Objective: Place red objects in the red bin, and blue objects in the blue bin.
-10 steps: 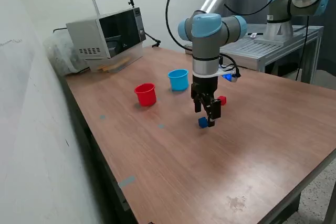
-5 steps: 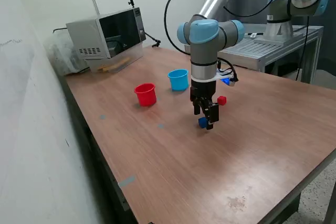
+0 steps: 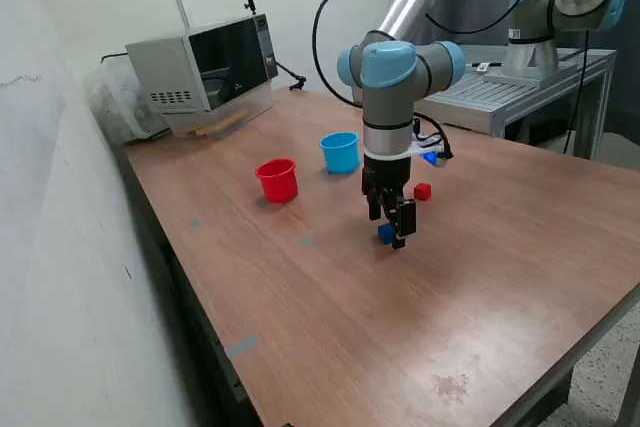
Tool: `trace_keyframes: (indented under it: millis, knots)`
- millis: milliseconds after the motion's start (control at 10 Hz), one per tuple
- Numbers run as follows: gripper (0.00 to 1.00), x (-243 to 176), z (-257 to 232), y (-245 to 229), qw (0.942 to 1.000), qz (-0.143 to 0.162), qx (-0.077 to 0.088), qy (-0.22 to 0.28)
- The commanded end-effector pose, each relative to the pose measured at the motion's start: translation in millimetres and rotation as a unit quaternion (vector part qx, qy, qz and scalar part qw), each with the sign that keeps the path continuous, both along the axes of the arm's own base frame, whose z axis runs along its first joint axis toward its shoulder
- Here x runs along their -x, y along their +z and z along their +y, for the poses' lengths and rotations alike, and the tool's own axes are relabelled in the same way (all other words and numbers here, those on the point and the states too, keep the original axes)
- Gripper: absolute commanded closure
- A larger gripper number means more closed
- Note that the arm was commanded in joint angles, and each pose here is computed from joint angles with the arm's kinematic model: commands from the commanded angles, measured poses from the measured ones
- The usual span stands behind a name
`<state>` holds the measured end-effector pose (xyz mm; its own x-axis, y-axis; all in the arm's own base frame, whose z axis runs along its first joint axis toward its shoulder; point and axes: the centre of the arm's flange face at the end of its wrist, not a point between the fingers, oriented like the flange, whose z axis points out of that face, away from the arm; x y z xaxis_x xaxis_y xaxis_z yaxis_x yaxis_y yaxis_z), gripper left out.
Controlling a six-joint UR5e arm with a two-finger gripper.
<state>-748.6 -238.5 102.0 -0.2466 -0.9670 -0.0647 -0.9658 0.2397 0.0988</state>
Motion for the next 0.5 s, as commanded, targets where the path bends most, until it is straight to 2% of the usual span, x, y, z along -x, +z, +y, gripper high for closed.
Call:
trace_keyframes:
  millis: [0,200,400]
  knots:
    - [0.0,0.0,-0.8,-0.2,1.0,0.0,-0.002,0.005]
    - [0.0,-0.2,1.4,-0.6,0.9999,0.0,-0.013,0.004]
    - [0.0,-0.4,1.4,0.2,0.9999,0.0,-0.013,0.005]
